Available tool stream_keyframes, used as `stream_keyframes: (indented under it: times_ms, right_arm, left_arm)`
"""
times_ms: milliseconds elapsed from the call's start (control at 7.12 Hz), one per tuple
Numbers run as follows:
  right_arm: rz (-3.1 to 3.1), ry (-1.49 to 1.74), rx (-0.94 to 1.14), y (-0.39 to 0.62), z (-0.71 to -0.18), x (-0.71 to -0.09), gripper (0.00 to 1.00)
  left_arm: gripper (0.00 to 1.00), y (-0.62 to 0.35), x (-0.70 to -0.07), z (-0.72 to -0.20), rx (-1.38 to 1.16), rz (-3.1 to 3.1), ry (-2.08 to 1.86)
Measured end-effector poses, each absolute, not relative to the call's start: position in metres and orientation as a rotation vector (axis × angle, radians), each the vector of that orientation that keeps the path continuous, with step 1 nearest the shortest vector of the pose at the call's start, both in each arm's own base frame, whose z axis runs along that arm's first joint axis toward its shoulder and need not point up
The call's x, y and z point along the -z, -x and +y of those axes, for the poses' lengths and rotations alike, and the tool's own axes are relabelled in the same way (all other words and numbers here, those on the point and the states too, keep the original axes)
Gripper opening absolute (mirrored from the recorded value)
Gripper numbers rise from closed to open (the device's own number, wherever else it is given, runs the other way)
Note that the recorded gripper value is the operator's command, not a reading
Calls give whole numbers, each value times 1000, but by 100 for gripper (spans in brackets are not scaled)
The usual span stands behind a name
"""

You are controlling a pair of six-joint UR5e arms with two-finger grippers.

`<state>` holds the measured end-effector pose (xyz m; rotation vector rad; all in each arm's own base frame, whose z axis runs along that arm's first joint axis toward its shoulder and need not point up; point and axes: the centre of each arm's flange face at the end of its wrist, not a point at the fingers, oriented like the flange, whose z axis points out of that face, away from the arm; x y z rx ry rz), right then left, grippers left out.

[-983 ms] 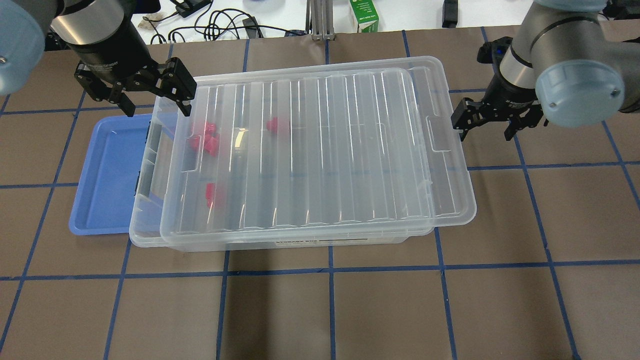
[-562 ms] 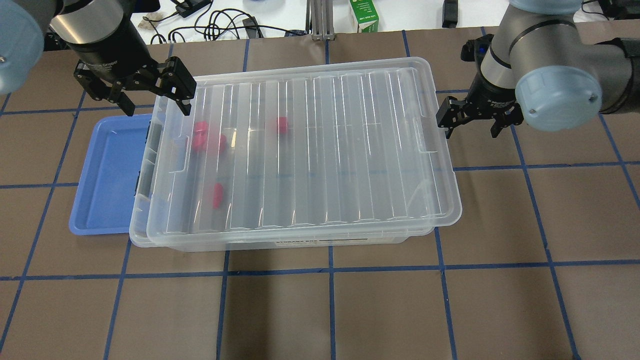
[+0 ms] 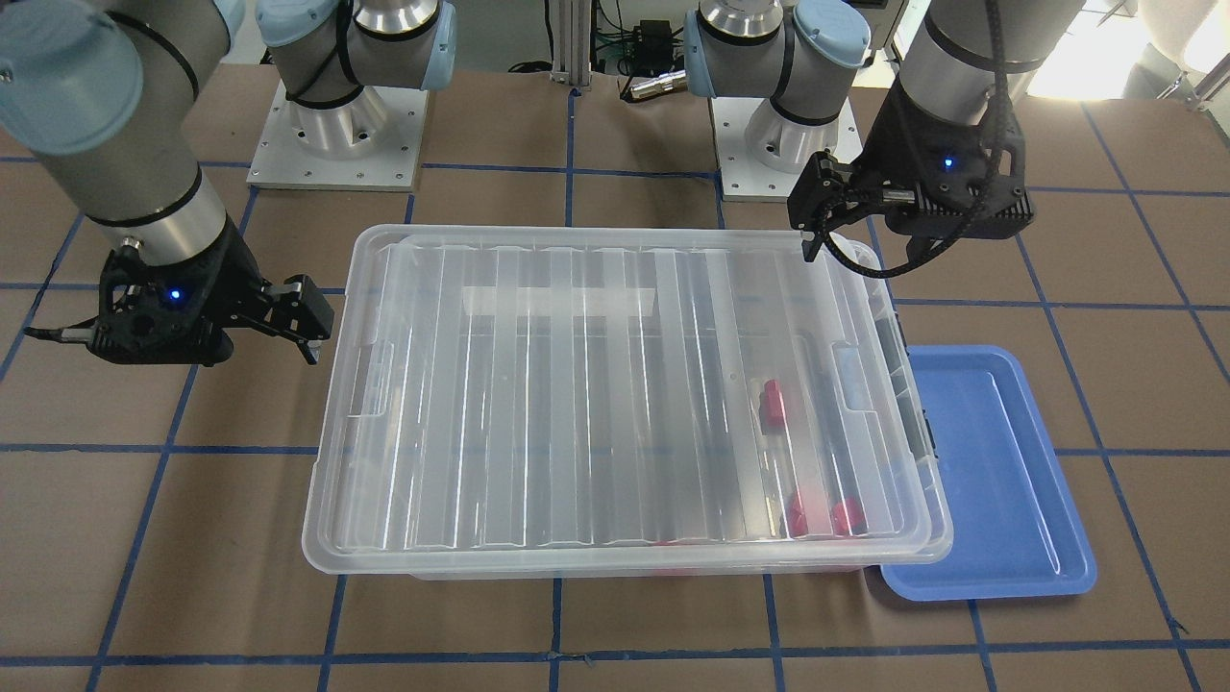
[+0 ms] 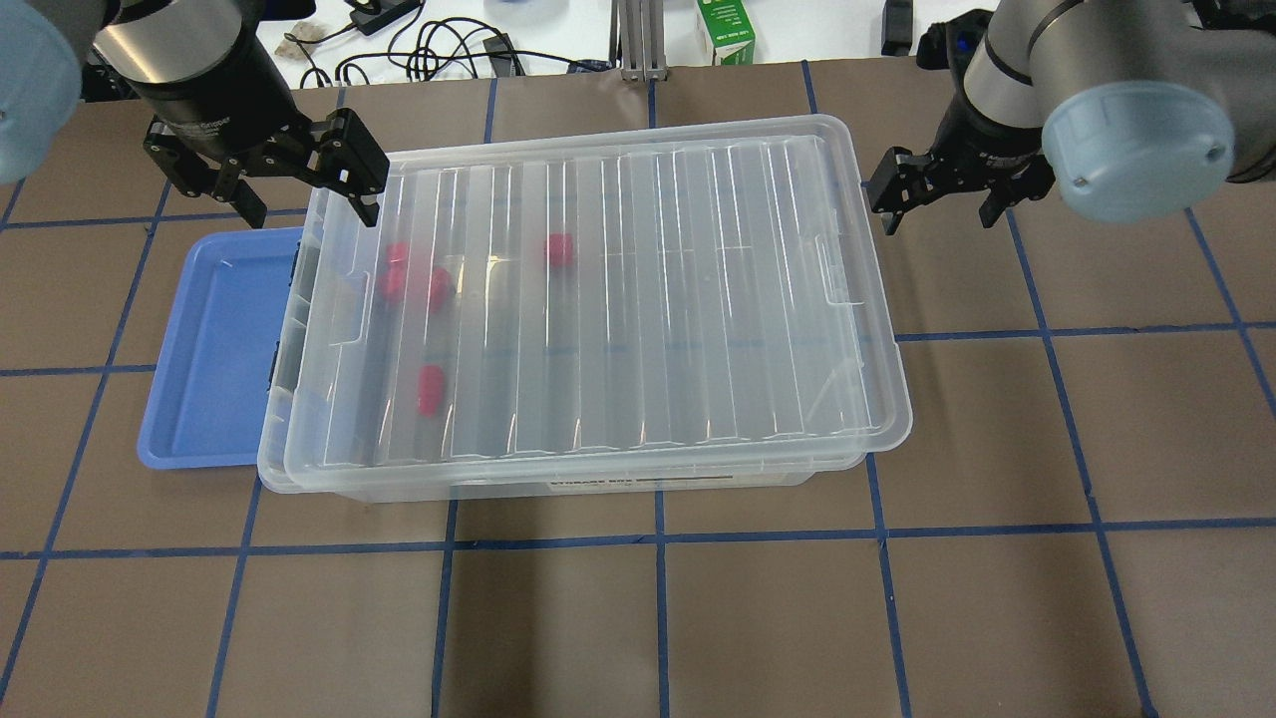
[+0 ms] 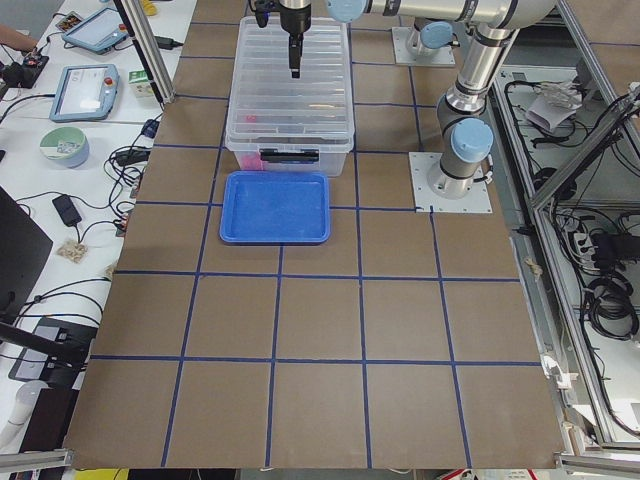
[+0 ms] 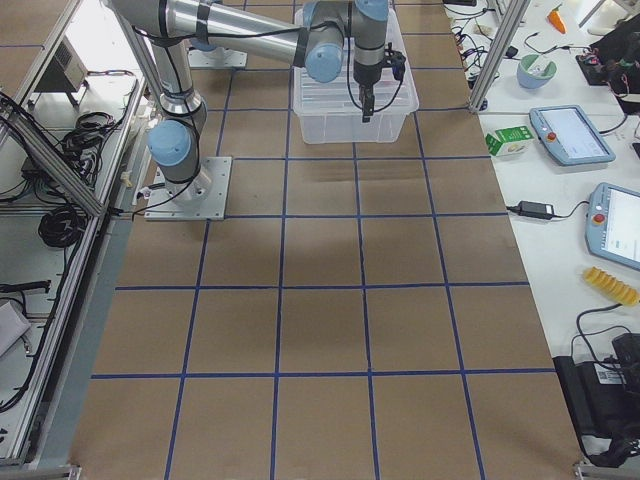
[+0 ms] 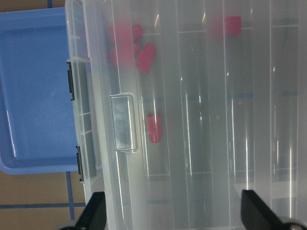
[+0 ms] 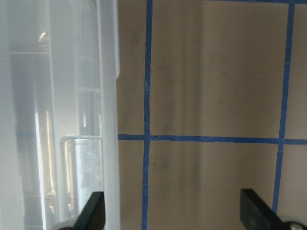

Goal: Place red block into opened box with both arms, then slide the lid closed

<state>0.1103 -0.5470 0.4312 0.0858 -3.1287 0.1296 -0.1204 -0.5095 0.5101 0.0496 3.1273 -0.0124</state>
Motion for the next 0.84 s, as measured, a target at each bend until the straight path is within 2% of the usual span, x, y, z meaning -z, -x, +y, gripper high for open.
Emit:
stream_keyframes:
  times_ms: [281, 843]
  right_arm:
    - [-3122, -162, -164, -157, -525, -495, 100]
    - [-3129, -189, -121, -181, -506, -514, 100]
  left_arm:
    - [100, 120, -511, -510, 14, 3124, -49]
    - [100, 120, -511, -510, 14, 3122, -50]
